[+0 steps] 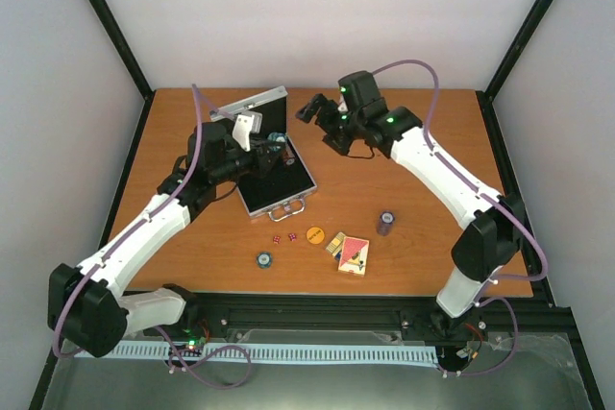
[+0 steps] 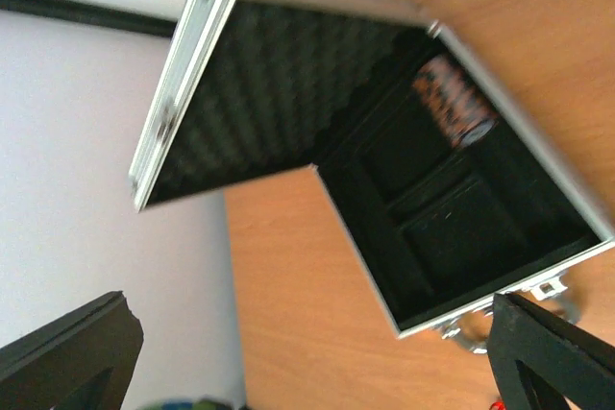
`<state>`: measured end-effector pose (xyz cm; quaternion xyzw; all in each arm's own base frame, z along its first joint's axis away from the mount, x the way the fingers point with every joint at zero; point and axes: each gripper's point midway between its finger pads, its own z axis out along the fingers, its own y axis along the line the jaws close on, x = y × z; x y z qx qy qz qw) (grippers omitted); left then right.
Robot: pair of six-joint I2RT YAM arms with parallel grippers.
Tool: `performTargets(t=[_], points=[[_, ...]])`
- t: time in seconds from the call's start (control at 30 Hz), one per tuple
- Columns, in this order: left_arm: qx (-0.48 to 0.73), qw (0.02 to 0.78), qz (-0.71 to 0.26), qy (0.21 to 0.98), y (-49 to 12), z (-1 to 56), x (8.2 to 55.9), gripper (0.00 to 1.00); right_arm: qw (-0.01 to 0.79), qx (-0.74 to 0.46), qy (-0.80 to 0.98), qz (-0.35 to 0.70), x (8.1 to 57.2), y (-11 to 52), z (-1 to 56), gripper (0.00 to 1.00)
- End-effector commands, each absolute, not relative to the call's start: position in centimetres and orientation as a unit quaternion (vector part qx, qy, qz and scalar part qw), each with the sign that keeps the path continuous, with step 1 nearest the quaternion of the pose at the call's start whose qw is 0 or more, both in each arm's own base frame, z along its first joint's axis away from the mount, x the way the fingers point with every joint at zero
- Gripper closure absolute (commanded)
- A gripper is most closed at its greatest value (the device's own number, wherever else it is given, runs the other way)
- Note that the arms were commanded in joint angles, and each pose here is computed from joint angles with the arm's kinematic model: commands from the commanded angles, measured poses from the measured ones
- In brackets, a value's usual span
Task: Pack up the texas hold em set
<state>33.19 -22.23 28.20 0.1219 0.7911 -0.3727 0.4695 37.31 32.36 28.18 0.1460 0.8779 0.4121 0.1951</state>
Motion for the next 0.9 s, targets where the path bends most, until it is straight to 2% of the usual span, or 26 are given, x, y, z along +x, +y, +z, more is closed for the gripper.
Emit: performTargets(t=[0.0,0.37,0.57,0.87], points=[[0.201,0.448,-0.354,0.796,-22.4,28.9,31.3,0.99,0.249,0.142,0.883,0.372,38.6,28.3,29.0,0.00],[0.285,0.314,-0.280,0.861,-22.5,23.0,31.4,0.99,0.296,0.090,0.917,0.251,38.0,22.2,27.6,0.00],[0.321,0.245,-0.233,0.885,-22.5,19.1,33.4,0.99,0.304,0.094,0.921,0.225,37.4,19.7,26.6,0.00],[0.349,0.193,-0.189,0.897,-23.6,14.7,38.0,0.99,0.293,0.100,0.925,0.218,36.8,17.5,24.8,0.00]])
